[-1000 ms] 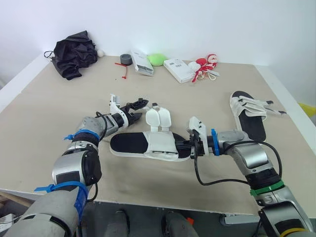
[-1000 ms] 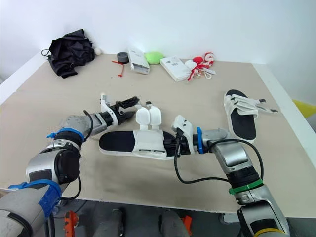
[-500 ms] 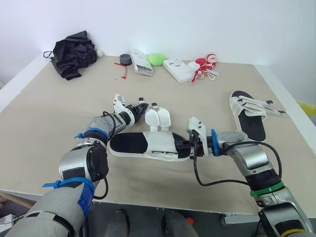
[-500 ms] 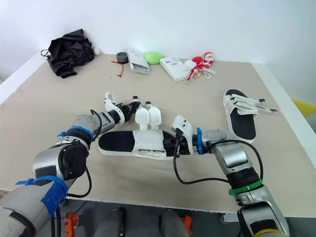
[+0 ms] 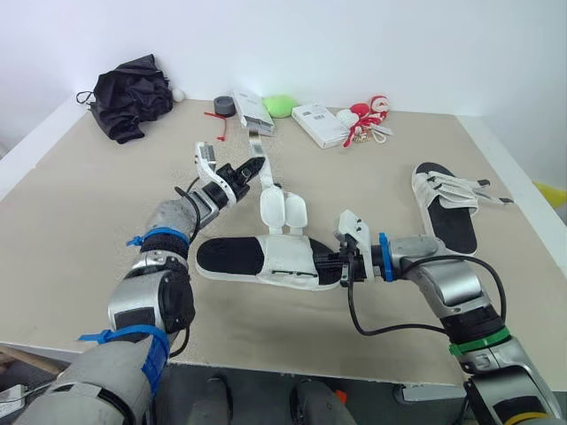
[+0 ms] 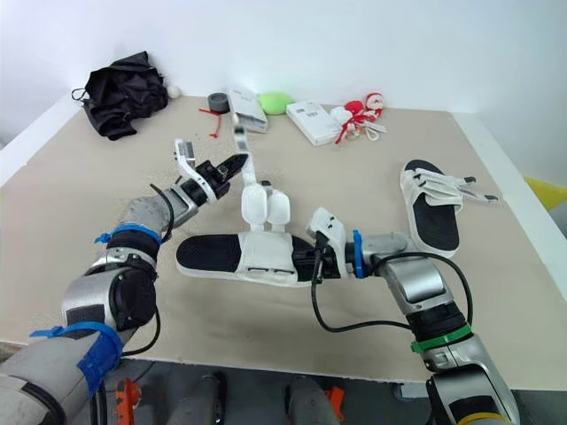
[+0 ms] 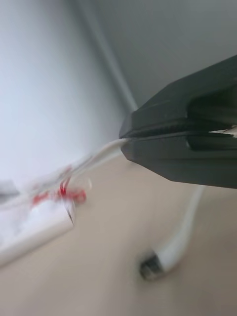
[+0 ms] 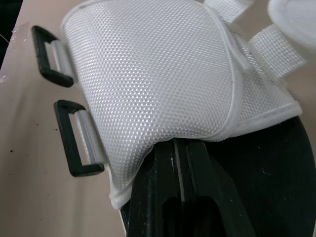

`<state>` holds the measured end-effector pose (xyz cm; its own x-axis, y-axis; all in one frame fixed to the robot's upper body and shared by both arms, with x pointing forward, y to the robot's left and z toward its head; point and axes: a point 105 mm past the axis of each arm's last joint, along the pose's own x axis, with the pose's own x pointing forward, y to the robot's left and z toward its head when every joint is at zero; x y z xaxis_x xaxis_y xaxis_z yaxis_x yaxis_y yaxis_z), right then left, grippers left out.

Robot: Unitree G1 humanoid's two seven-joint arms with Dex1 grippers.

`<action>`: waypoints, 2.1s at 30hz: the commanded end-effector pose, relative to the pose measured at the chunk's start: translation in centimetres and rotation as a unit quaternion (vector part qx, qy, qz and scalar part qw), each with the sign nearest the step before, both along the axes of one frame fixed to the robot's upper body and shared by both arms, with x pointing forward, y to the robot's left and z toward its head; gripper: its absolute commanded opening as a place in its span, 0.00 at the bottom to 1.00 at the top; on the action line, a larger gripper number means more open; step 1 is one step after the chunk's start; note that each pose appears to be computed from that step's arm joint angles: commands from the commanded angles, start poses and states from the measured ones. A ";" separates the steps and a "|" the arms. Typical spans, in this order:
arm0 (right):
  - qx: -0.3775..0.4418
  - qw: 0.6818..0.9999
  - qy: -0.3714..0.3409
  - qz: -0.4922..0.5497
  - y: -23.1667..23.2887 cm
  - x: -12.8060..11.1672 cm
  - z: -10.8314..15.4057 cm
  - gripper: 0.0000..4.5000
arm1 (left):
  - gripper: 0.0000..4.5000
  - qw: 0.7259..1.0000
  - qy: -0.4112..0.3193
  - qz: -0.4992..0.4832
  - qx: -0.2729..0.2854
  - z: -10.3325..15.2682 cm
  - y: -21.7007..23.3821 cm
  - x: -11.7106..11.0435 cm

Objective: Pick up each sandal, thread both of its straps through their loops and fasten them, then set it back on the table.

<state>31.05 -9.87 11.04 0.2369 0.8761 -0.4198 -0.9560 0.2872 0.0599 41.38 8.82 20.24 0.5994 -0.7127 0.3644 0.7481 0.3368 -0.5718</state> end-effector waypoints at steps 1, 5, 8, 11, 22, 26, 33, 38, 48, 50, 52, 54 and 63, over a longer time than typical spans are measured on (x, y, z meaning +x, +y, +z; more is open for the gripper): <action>-0.022 0.998 0.066 -0.001 -0.4 -1.4 -3.0 0.00 | 0.02 0.985 -0.160 -0.027 0.053 2.9 -0.9 -3.9; -0.018 0.997 0.069 -0.003 -0.6 -1.5 -2.9 0.00 | 0.02 0.947 -0.291 -0.059 0.124 2.5 -1.5 -8.2; -0.018 0.997 0.070 -0.001 -0.6 -1.5 -2.8 0.00 | 0.02 0.882 -0.407 -0.091 0.220 1.0 -2.1 -10.7; -0.019 0.997 0.071 0.001 -0.6 -1.5 -2.8 0.00 | 0.02 0.832 -0.475 -0.111 0.266 0.2 -2.3 -11.8; -0.028 0.997 0.073 0.011 -0.6 -1.4 -2.9 0.00 | 0.30 0.713 -0.586 -0.175 0.342 -2.3 -0.5 -13.4; -0.030 0.997 0.074 0.013 -0.6 -1.4 -2.9 0.00 | 0.62 0.699 -0.599 -0.182 0.347 -2.8 0.0 -13.8; -0.034 0.996 0.075 0.016 -0.6 -1.4 -2.9 0.00 | 0.93 0.760 -0.496 -0.242 0.344 -3.8 1.4 -15.4; -0.036 0.996 0.074 0.016 -0.9 -1.2 -2.8 0.00 | 0.93 0.853 -0.235 -0.359 0.297 -5.3 2.8 -19.0; -0.036 0.997 0.072 0.019 -0.8 -1.4 -2.7 0.00 | 0.93 0.903 -0.099 -0.256 0.331 -9.9 -0.7 -16.7; -0.038 0.997 0.070 0.023 -0.9 -1.6 -2.7 0.00 | 0.93 0.913 -0.091 -0.239 0.319 -9.8 -1.8 -16.1; -0.045 0.996 0.063 0.032 -0.9 -1.7 -2.7 0.00 | 0.93 0.921 -0.087 -0.227 0.305 -9.2 -2.7 -15.4; -0.049 0.996 0.062 0.038 -0.8 -1.6 -2.7 0.00 | 0.93 0.925 -0.082 -0.228 0.293 -8.9 -3.1 -15.2; -0.069 0.995 0.056 0.049 -1.0 -0.8 -2.7 0.00 | 0.93 0.924 -0.059 -0.276 0.259 -8.3 -4.2 -16.1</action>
<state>30.97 -10.43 11.15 0.1388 0.8668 -0.4790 -0.9790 0.1930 0.0657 25.51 4.75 10.86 0.0960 -0.9895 -0.1081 0.9254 0.1287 -0.3564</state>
